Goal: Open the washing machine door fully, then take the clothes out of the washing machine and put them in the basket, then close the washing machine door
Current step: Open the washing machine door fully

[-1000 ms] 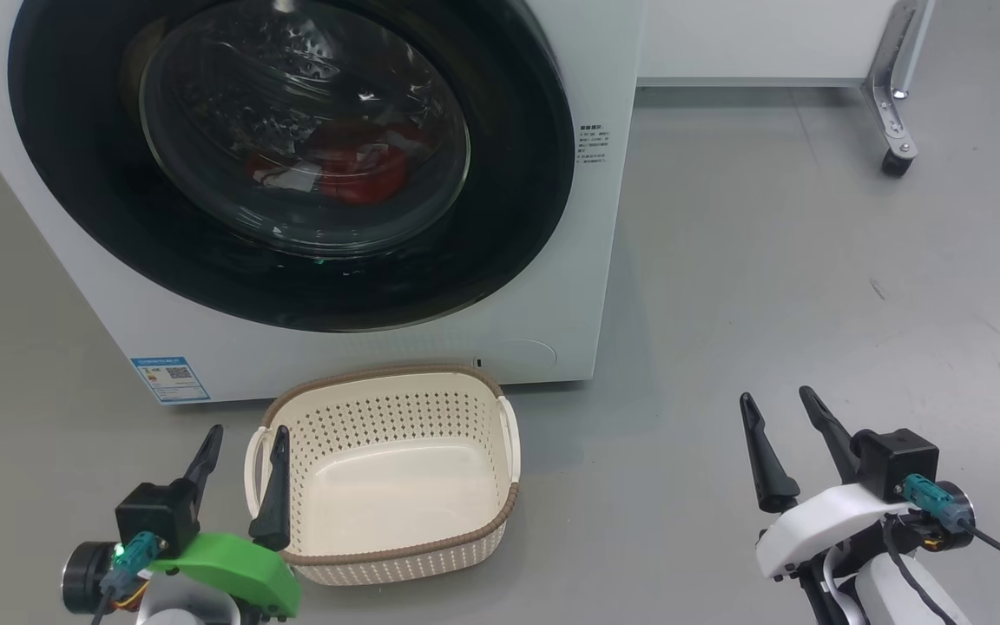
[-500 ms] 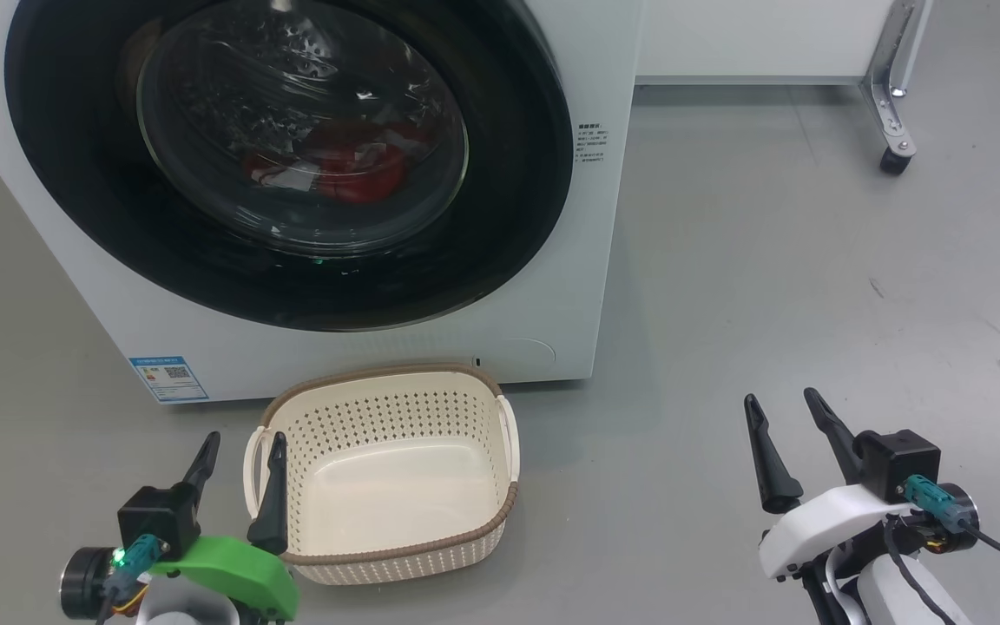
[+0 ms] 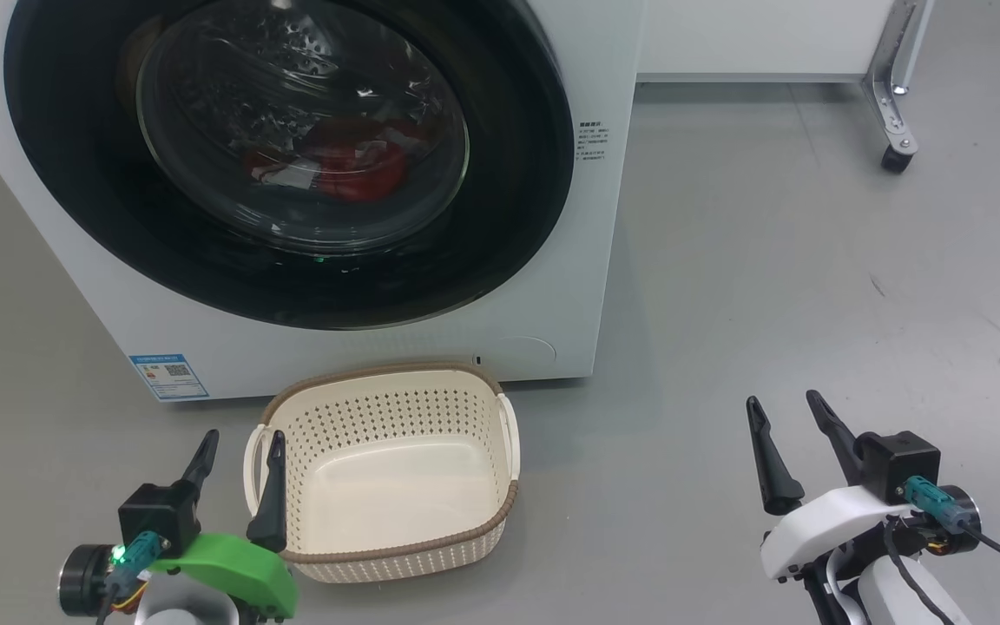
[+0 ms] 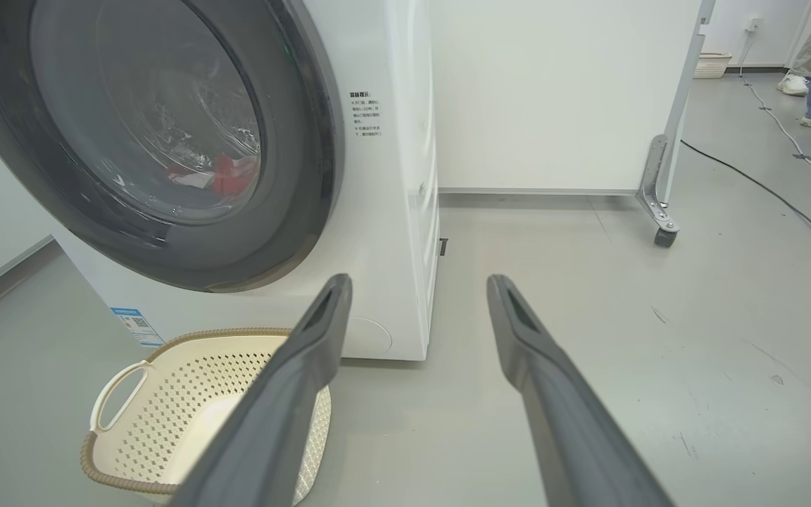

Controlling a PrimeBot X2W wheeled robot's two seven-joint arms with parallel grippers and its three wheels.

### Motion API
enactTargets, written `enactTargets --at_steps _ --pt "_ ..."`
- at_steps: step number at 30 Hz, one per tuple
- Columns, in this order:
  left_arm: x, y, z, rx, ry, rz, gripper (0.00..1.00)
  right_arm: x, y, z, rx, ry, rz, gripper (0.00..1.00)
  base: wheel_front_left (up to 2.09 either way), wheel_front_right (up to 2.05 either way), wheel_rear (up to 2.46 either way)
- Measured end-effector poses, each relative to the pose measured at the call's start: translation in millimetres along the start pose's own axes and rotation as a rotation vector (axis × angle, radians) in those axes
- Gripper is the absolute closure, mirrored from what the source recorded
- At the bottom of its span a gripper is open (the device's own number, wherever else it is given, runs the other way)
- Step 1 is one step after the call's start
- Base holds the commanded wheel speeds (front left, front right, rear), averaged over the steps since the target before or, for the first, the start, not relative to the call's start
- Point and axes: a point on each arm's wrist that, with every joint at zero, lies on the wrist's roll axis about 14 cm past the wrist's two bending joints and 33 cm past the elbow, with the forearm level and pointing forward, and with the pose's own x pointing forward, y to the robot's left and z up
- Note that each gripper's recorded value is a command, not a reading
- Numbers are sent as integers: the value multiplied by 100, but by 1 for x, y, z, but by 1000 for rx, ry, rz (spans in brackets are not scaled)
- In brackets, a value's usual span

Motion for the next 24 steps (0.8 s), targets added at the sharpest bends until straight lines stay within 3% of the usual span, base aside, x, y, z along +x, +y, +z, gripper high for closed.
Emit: enactTargets --at_steps 2,3,16,24 --pt "1 0 1 2 -1 0 0 0 0 0 -3 1 -1 4 0 0 0" --pt "2 0 1 3 -3 -1 0 0 -1 -1 -2 2 -2 100 0 0 0" --pt "5 2 -2 7 7 6 0 5 -2 1 32 -6 0 100 0 0 0" --pt "11 3 1 18 0 6 0 16 -19 11 265 -56 -75 100 0 0 0"
